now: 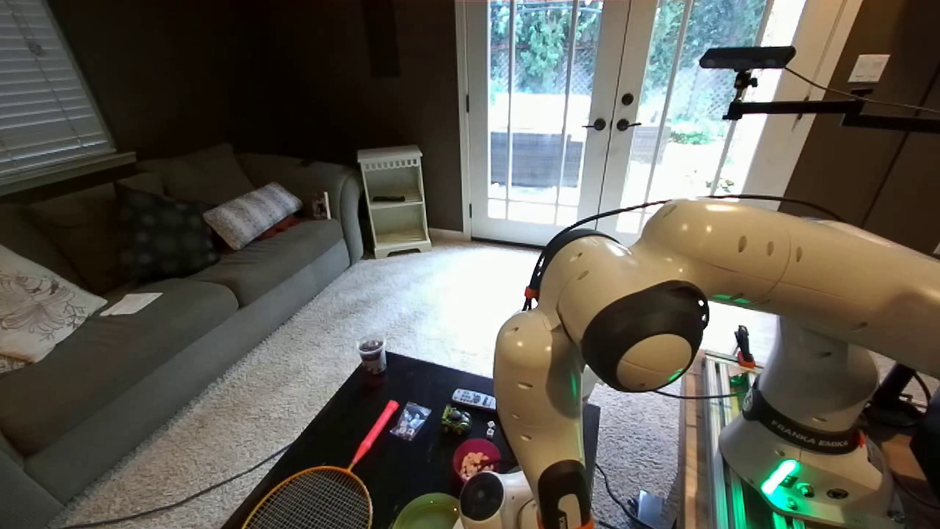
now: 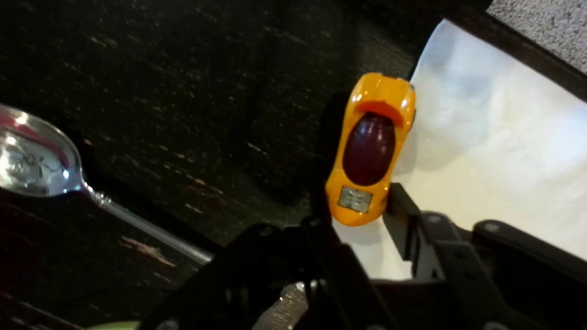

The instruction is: Turn the orange object to the left

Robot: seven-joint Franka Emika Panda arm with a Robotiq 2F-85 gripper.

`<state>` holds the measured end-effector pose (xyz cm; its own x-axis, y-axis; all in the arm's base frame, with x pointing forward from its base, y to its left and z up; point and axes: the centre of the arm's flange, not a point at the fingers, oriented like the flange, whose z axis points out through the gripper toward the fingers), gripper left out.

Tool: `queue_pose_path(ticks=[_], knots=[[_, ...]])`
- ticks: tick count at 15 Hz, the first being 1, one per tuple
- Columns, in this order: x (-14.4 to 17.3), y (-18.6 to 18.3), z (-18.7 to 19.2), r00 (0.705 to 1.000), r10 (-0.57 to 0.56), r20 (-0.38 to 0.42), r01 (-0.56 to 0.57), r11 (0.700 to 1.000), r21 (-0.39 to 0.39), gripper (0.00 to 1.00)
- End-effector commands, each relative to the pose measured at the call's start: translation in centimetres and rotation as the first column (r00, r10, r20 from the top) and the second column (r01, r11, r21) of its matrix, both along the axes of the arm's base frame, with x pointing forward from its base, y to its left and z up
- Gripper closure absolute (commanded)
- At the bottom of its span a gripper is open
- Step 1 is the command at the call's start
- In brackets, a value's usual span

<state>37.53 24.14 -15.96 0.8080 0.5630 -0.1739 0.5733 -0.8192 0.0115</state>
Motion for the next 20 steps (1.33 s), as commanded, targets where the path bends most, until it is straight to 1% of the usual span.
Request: queue_pose_path(ticks=[1, 2, 3, 4, 8, 9, 11, 13, 15, 18, 20], knots=[[-0.5, 0.3, 1.8, 0.988, 0.146, 0.046, -0.147, 0.989, 0.018, 0.9], [-0.5, 0.4, 1.9, 0.985, 0.166, 0.045, -0.167, 0.986, 0.021, 0.9], [0.2, 0.6, 0.6, 0.995, 0.099, 0.029, -0.099, 0.995, 0.02, 0.9], [0.3, 0.7, 0.6, 0.994, 0.103, 0.031, -0.104, 0.994, 0.021, 0.65], [0.3, 0.5, 0.6, 0.995, 0.1, 0.03, -0.1, 0.995, 0.021, 0.65], [0.3, 0.5, 0.6, 0.995, 0.1, 0.03, -0.1, 0.995, 0.021, 0.9], [0.4, 0.7, 1.1, 0.982, 0.183, 0.04, -0.183, 0.983, -0.012, 0.9], [0.4, 0.8, 1.5, 0.954, 0.298, 0.038, -0.296, 0.954, -0.036, 0.9], [0.3, 0.8, 1.7, 0.92, 0.39, 0.049, -0.388, 0.921, -0.039, 0.9], [-0.1, 1.1, 1.9, 0.859, 0.51, 0.048, -0.509, 0.86, -0.036, 0.9], [-0.3, 1.1, 2.1, 0.81, 0.584, 0.046, -0.583, 0.811, -0.045, 0.9]])
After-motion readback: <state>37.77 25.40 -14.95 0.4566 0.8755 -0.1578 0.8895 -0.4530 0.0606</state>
